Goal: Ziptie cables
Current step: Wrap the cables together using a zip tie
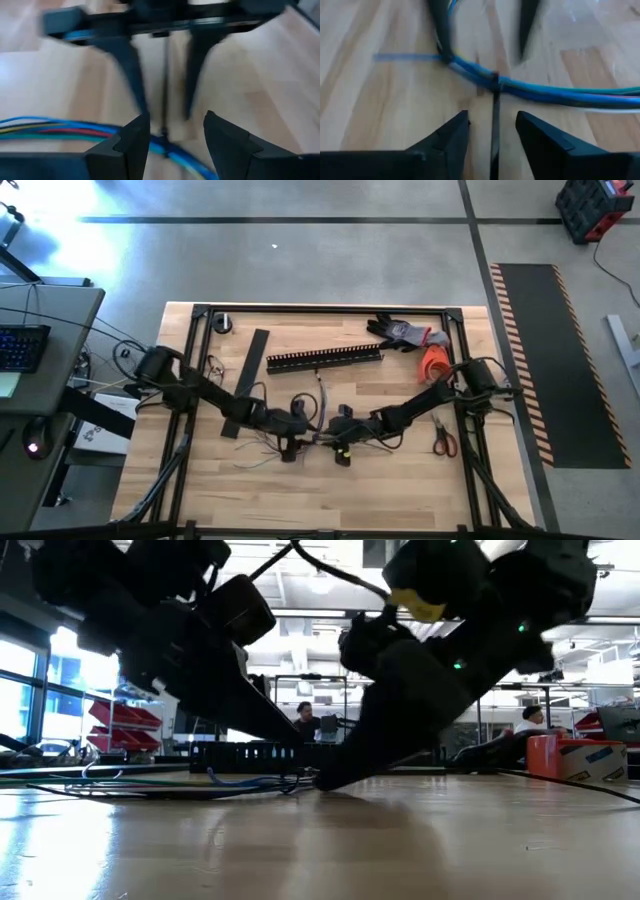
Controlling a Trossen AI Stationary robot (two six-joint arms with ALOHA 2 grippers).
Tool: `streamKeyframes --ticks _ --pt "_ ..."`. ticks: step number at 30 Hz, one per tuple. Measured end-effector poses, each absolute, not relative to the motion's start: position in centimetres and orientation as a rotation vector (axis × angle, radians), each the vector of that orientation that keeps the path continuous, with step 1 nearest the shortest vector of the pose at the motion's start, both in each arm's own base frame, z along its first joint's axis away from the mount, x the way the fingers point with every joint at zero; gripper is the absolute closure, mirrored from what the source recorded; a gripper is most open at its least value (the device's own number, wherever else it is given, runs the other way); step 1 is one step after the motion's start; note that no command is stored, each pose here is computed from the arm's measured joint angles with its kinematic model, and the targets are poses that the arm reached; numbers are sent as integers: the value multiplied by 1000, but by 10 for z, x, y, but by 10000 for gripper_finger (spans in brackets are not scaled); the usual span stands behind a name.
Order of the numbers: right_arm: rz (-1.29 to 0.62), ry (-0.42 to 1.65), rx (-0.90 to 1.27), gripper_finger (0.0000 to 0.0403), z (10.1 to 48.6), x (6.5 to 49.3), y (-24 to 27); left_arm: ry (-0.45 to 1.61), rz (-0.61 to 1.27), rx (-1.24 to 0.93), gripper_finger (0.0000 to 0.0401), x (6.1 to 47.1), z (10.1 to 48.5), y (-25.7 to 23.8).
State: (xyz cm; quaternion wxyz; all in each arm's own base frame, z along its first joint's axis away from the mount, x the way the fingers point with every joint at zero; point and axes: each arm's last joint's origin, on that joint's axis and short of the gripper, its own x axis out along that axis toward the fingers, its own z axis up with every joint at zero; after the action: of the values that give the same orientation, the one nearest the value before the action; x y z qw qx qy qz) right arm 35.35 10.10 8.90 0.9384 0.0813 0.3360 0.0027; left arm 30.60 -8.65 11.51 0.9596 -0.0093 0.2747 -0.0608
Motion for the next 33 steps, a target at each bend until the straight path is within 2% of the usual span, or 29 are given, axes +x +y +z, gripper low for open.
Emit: streamKeyframes --ticks 8,14,17,21,30,33 --pt "-11 650 156 329 86 354 108 554 -57 -9 236 309 89 -95" --pt "-24 634 133 385 87 353 113 547 -38 -26 236 310 85 -95" --pt "-38 626 101 398 87 351 116 541 -40 -28 240 310 85 -95" --pt "-51 624 94 399 87 351 117 544 -45 -42 271 310 85 -94" --pt "-53 620 95 401 87 351 117 539 -45 -41 382 311 86 -94" --pt "-57 623 92 402 87 351 117 539 -45 -35 395 311 86 -93"
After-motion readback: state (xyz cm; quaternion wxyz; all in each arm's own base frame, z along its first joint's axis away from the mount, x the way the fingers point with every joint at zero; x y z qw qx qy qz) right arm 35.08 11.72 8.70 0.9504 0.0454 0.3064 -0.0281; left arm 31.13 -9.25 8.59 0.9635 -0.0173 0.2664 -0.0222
